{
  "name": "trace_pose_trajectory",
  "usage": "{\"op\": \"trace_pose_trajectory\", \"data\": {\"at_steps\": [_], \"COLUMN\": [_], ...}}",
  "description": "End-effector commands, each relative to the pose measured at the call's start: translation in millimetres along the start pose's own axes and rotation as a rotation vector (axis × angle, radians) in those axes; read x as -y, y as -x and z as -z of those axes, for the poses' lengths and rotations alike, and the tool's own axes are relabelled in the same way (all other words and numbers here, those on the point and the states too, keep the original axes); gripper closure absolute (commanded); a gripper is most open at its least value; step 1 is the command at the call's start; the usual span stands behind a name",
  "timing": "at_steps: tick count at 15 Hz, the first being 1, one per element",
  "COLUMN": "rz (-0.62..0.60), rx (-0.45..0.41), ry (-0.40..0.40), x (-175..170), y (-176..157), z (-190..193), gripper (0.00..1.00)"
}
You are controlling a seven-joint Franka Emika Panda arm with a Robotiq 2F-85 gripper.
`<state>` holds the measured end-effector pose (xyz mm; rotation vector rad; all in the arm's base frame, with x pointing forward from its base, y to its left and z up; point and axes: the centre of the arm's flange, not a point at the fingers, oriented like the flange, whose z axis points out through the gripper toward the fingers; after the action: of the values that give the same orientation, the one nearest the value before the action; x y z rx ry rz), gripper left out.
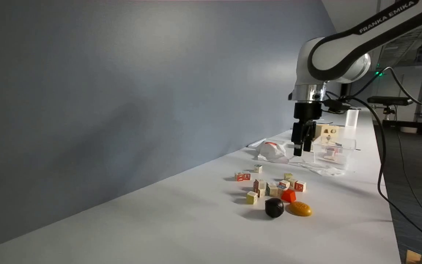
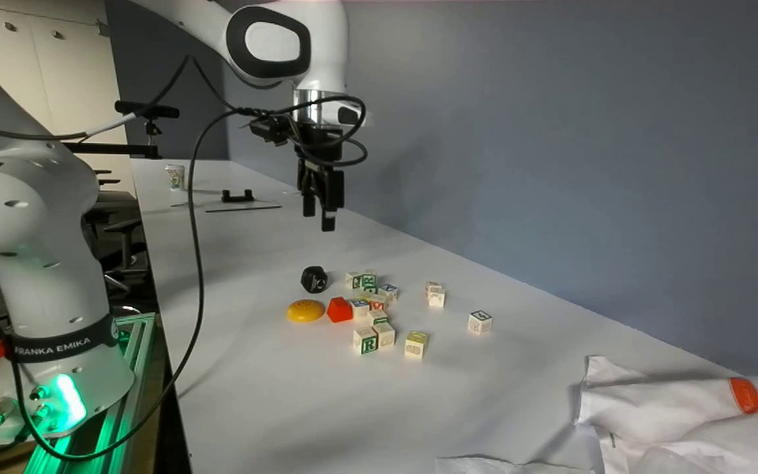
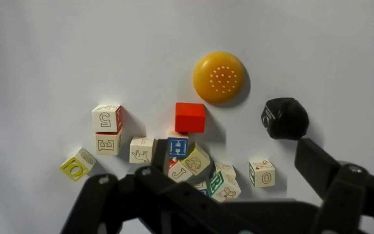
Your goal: Pick up the cube with an R on the right and put it on top of the cube with an R on the left
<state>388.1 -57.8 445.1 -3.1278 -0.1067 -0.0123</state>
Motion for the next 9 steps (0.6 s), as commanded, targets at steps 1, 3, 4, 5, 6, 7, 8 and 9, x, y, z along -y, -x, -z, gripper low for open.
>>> {"op": "trace_pose_trajectory", "data": {"at_steps": [1,3,4,5,6,7,8,9], "rz": [0.003,-0.046,-0.065,-0.064,-0.064,-0.057,-0.047,-0.047], "rx": [0.019,0.011,-0.002,-0.012,-0.014,-0.025,-0.027,-0.02], "ry": [0.017,0.059,0.073,0.087,0.104,0.122,0.137,0.161], "x": [-33,-50,-58,-67,-75,-81,-87,-93], "y": [0,5,6,8,11,13,15,17], "z": [-22,-39,-48,-57,-65,-74,-82,-91], "gripper": [0.0,0.0,0.0,0.0,0.0,0.0,0.0,0.0]}}
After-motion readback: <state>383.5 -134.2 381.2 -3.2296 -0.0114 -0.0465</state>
